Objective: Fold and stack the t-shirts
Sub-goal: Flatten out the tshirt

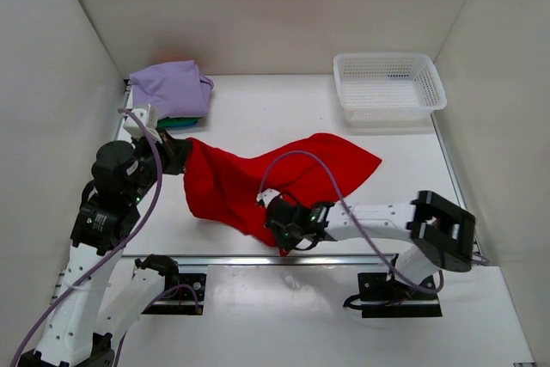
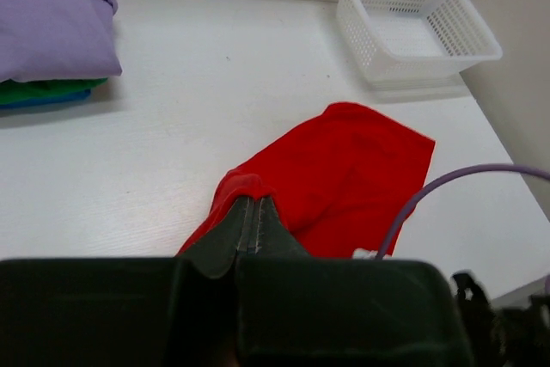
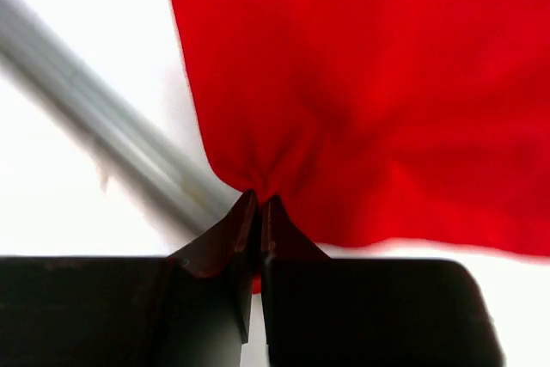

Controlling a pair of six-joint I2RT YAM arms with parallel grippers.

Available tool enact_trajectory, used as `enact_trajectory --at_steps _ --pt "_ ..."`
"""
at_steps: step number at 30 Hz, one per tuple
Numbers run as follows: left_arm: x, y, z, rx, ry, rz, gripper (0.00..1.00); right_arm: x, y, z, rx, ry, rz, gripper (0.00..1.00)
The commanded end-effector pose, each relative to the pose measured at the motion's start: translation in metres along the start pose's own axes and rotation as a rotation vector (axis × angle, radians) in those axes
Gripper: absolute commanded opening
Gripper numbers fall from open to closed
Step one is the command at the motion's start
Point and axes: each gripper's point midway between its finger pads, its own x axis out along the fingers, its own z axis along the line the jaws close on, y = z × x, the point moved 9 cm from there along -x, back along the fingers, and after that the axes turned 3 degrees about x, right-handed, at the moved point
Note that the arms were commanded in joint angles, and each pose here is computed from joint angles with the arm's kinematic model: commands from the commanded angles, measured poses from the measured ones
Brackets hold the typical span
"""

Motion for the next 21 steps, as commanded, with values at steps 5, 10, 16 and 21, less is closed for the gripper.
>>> enact_trajectory --at_steps 5,10,16,21 --pt "-0.002 -0.105 -0.013 0.084 -0.055 -0.165 0.00 -0.211 -0.124 -0.045 -0.015 -0.200 -0.540 0.00" --pt "-0.024 -0.178 -0.028 0.122 -0.083 -0.330 0.00 -0.345 -0.142 -0.103 -0.008 -0.158 -0.899 0.00" --pt "-0.070 -0.199 -0.029 0.158 -0.157 -0.458 0.00 -0.415 -0.117 -0.108 -0.026 0.016 -1.117 0.00" --pt "-0.123 -0.220 -0.032 0.138 -0.179 -0.588 0.00 -0.450 -0.111 -0.086 -0.073 0.044 -1.194 0.01"
